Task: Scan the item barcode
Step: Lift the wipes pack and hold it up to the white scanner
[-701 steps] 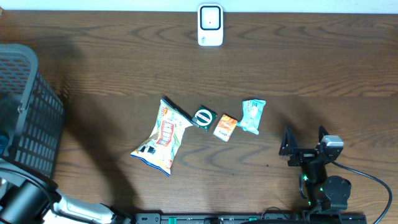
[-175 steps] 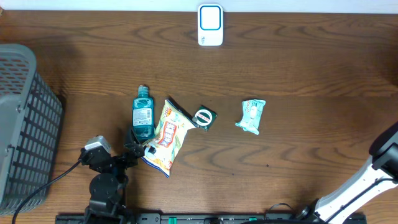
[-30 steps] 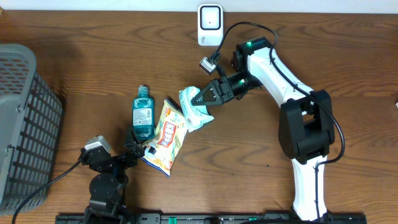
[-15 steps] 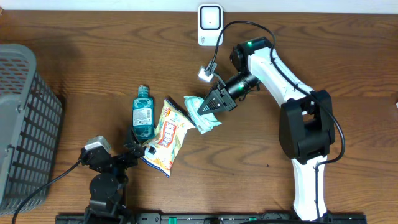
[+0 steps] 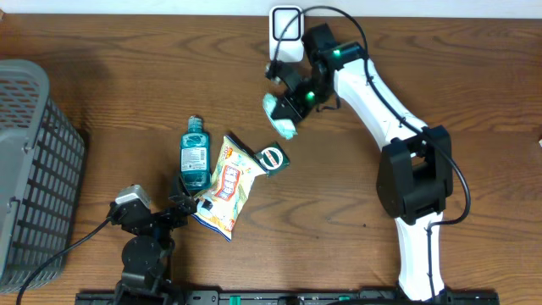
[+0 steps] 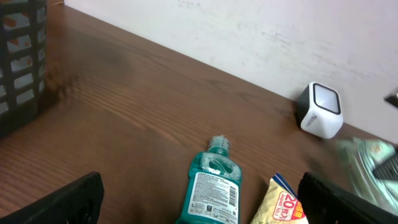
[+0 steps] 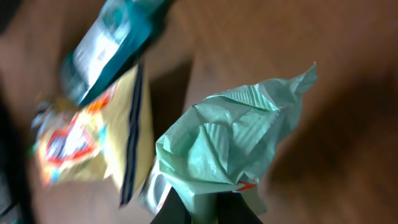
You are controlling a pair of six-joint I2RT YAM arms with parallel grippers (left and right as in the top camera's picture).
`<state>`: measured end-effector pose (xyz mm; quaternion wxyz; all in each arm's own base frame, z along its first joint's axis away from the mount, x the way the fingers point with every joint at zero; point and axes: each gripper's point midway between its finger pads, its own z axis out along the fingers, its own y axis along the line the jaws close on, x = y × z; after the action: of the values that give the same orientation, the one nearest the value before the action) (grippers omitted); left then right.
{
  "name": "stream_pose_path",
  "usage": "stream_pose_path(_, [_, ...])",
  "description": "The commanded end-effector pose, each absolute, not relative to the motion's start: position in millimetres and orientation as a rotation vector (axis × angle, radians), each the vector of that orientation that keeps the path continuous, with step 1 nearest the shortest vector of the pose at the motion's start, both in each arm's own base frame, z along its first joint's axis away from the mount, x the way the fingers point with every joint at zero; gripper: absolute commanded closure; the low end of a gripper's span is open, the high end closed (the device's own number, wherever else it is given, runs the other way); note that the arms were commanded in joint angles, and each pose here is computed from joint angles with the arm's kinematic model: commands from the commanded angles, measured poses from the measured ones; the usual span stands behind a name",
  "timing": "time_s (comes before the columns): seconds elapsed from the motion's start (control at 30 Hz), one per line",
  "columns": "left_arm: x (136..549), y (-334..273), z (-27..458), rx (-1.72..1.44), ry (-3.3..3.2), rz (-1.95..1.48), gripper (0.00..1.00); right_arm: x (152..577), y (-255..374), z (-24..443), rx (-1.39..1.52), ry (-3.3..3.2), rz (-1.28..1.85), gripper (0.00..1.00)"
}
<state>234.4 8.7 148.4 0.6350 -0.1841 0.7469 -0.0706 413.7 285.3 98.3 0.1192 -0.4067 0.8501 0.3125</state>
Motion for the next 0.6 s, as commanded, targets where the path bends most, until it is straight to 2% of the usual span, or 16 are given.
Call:
stream_pose_path(0.0, [233, 10, 135, -0.431, 1.743, -0.145, 0.02, 452, 290, 132, -1.034, 2.468, 0.622, 0.99])
stream_pose_path(0.07, [233, 10, 135, -0.431, 1.743, -0.145, 0.02, 484, 285, 139, -0.922, 2.428, 0.393, 0.99])
stream_pose_path(0.3, [233, 10, 135, -0.431, 1.743, -0.145, 0.02, 549, 273, 173, -0.735, 2.203, 0.006, 0.99])
stream_pose_path(0.57, [233, 10, 135, -0.431, 1.743, -0.145, 0.02, 595, 278, 197, -0.653, 1.978, -0.095, 0.99])
